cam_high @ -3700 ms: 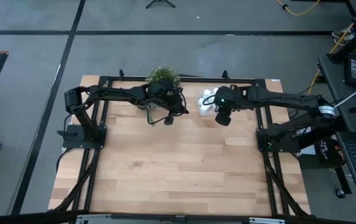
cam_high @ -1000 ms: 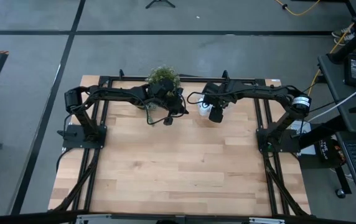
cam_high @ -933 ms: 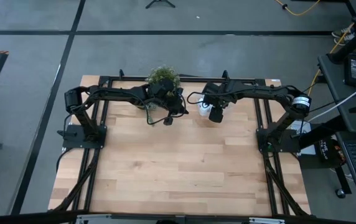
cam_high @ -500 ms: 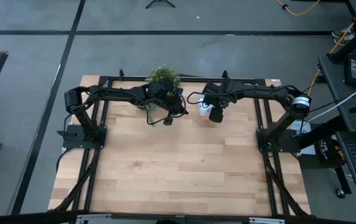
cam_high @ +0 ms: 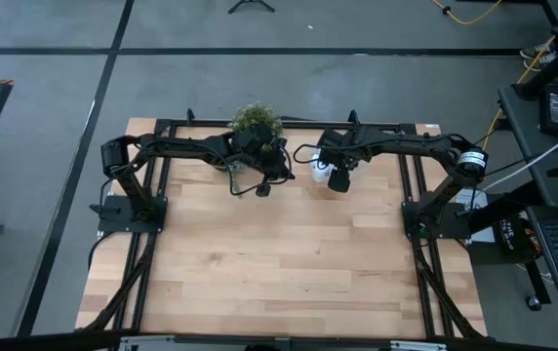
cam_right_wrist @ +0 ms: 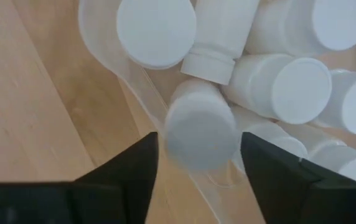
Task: Pick and place pill bottles into a basket
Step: Put the white pill bottle into the transparent bin, then return to Home Position
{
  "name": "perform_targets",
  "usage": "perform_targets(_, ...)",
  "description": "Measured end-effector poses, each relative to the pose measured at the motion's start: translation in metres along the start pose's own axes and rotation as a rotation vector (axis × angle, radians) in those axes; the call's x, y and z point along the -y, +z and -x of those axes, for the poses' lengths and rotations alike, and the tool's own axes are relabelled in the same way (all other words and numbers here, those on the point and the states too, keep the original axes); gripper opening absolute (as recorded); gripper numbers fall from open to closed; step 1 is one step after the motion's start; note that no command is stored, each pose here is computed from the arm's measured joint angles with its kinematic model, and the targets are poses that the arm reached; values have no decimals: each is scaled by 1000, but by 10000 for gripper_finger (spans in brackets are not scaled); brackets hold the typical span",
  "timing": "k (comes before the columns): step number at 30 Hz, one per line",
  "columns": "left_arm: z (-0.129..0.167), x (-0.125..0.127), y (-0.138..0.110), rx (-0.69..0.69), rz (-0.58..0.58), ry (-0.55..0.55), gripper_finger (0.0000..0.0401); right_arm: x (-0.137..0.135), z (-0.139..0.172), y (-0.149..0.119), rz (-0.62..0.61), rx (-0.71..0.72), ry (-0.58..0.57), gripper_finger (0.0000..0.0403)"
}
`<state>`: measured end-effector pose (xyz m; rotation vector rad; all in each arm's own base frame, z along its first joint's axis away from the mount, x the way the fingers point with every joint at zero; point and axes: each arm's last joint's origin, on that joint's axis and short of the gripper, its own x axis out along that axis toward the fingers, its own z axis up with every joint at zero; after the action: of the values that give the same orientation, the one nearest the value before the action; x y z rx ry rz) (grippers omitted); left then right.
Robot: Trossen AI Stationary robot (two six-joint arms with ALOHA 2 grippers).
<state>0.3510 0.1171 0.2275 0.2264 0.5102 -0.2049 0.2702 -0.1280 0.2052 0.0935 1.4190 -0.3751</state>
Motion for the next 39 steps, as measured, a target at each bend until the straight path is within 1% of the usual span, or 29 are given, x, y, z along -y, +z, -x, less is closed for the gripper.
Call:
perform_targets(3,0,0,0,0,0,0,6,0,0,0,0,0,0,249)
perform_targets(5,0,0,0,0,0,0,7,0,0,0,0,0,0,258)
perform_targets(10,0,0,0,0,-14,0,5,0,1,0,4,-5,1,262)
perform_targets(12,0,0,0,0,-27,0,3,1,5,0,6,-19,2,263)
perform_targets(16,0,0,0,-1,-24,0,2,4,21,6,7,8,-3,253)
perform_targets(19,0,0,0,-1,-11,0,5,6,39,4,22,72,-14,230)
perform_targets(23,0,0,1,11,-44,5,6,9,72,-9,2,177,-49,180)
perform_targets(26,1,-4,6,64,-9,42,2,11,98,-22,-41,265,-85,133)
perform_targets(30,5,-7,14,117,14,78,2,7,124,-37,-84,369,-87,59)
perform_targets(32,14,-7,21,126,-1,132,1,1,129,-45,-66,405,-81,21)
perform_targets(33,19,-7,25,126,-11,164,1,-2,128,-48,-56,422,-77,11)
perform_targets(35,33,-6,34,129,-18,220,2,-9,125,-55,-44,462,-68,11)
perform_targets(39,66,1,54,179,-40,249,1,-22,105,-71,-14,518,-52,14)
